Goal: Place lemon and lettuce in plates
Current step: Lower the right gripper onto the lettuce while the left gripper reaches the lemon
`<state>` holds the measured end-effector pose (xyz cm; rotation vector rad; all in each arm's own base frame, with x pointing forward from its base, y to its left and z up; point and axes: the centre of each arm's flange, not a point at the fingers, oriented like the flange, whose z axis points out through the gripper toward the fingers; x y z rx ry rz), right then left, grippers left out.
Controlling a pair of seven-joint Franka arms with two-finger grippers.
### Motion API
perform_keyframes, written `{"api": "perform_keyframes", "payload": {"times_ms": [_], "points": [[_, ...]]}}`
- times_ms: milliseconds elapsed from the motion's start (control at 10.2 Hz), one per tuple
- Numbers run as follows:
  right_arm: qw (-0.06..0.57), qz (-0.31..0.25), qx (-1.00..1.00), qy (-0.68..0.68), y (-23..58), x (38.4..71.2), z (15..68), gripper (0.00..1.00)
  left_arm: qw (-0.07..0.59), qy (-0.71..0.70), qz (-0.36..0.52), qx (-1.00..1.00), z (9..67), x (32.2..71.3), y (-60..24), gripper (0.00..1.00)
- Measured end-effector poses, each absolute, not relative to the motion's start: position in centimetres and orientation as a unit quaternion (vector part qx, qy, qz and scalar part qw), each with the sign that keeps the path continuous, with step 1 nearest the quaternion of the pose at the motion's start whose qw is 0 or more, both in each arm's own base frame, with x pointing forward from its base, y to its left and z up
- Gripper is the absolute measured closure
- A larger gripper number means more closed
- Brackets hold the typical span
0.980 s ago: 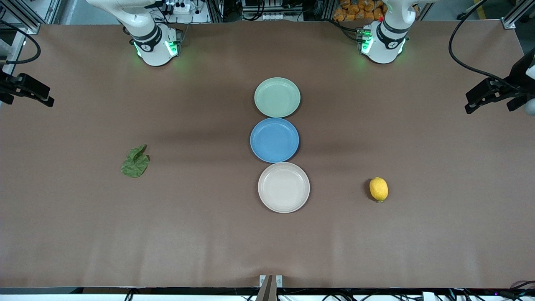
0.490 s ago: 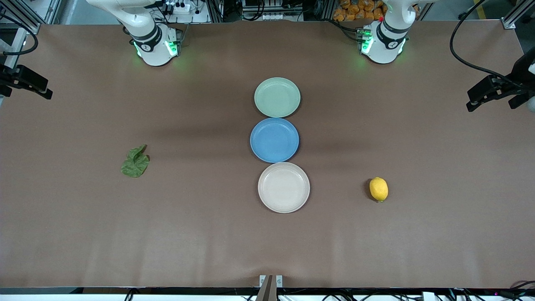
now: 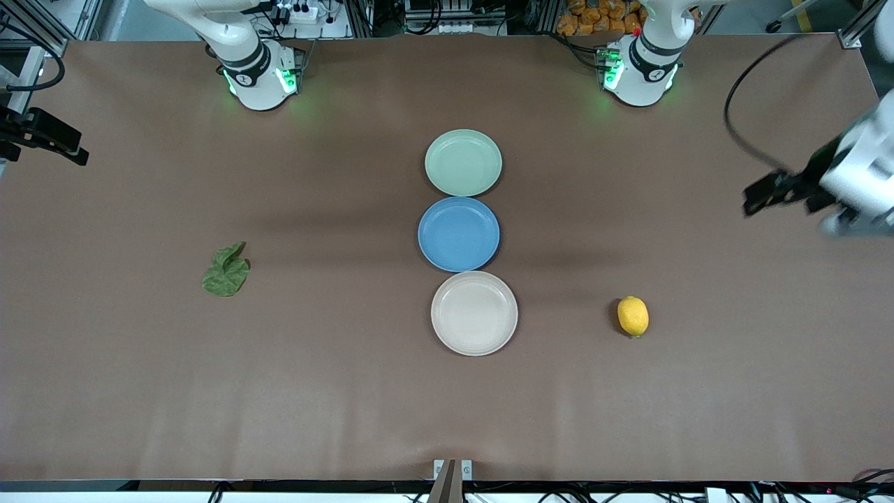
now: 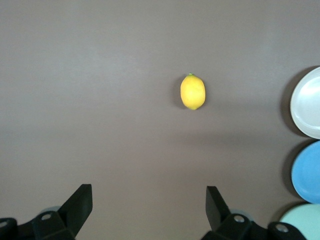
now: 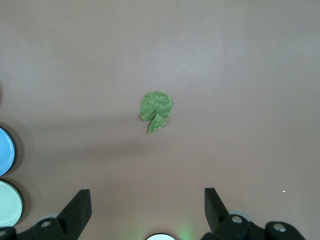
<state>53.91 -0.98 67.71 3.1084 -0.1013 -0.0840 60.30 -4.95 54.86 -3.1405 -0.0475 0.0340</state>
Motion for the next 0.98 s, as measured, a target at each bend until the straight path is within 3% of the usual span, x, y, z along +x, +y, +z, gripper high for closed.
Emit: {"api": "perform_keyframes", "payload": {"times_ms": [490, 980], "points": [[0.016, -0.016, 0.999, -0.030, -1.0, 57.0, 61.0, 0.00, -0.022, -0.012, 0.027, -0.999, 35.1, 66.7, -8.4, 0.00], [0.014, 0.015, 0.999, -0.031, -1.7, 57.3, 44.1, 0.00, -0.034, -0.007, 0.026, -0.999, 24.8, 67.9, -10.1, 0.00]]}}
